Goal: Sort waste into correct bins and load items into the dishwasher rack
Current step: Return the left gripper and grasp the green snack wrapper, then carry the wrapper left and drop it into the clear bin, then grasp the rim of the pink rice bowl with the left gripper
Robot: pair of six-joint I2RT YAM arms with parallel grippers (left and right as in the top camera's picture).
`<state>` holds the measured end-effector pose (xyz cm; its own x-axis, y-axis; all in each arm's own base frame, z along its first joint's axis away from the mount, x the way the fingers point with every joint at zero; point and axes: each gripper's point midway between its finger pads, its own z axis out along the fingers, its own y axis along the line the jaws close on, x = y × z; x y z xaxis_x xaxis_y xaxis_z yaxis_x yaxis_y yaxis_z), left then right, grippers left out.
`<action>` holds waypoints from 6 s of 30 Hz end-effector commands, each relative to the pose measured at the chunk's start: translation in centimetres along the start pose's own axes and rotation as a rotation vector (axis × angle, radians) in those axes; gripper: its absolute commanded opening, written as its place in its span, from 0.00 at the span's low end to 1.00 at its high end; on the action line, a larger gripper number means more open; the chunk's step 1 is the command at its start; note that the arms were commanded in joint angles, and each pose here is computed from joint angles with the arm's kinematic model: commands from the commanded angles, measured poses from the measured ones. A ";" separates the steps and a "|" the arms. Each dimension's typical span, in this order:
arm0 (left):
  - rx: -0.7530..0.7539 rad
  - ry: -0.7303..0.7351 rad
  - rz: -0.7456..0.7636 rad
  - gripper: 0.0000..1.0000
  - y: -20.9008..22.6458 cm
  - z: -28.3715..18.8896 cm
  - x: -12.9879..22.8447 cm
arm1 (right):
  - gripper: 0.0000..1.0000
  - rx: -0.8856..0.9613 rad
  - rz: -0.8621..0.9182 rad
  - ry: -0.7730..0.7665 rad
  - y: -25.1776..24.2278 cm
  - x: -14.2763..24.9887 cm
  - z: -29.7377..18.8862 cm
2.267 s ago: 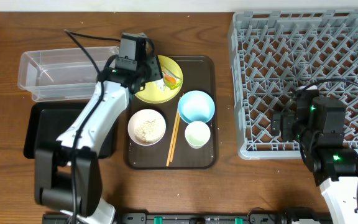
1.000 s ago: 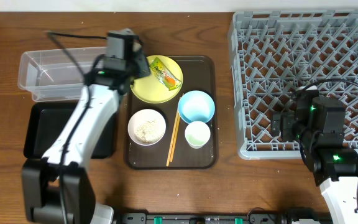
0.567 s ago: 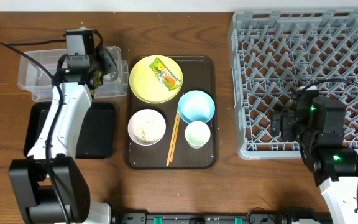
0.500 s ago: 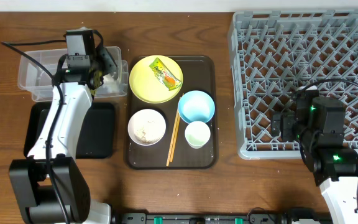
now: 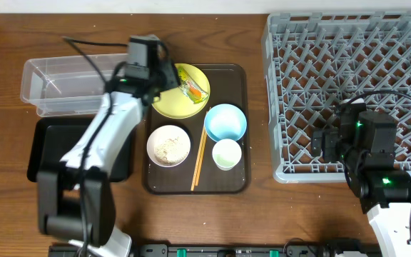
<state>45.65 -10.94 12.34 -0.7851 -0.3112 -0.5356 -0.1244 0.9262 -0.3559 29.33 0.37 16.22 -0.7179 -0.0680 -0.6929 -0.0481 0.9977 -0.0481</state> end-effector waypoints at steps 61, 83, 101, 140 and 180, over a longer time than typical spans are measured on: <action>0.002 0.191 -0.128 0.06 -2.4 4.7 6.4 | 0.99 -0.007 0.012 -0.018 0.1 -0.8 -0.7; -0.097 0.031 -0.066 0.57 -0.2 4.3 2.8 | 0.99 -0.008 0.012 -0.019 0.1 -0.8 -0.7; -0.098 0.038 -0.065 0.51 1.2 11.5 5.0 | 0.99 -0.009 0.012 -0.010 0.2 -0.6 -0.7; -0.277 -0.223 -0.296 0.29 15.6 -3.9 -7.6 | 0.99 -0.008 0.012 -0.010 0.2 -0.6 -0.7; -0.179 0.489 0.230 0.36 1.6 -1.5 18.5 | 0.99 -0.009 0.012 -0.008 0.2 -0.5 -0.7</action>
<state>30.41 -14.90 4.53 -0.9823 -0.0202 -0.1864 0.0053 0.9908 -0.1355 29.01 0.40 16.09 -0.7291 -0.0682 -0.6810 -0.0501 0.9977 -0.0463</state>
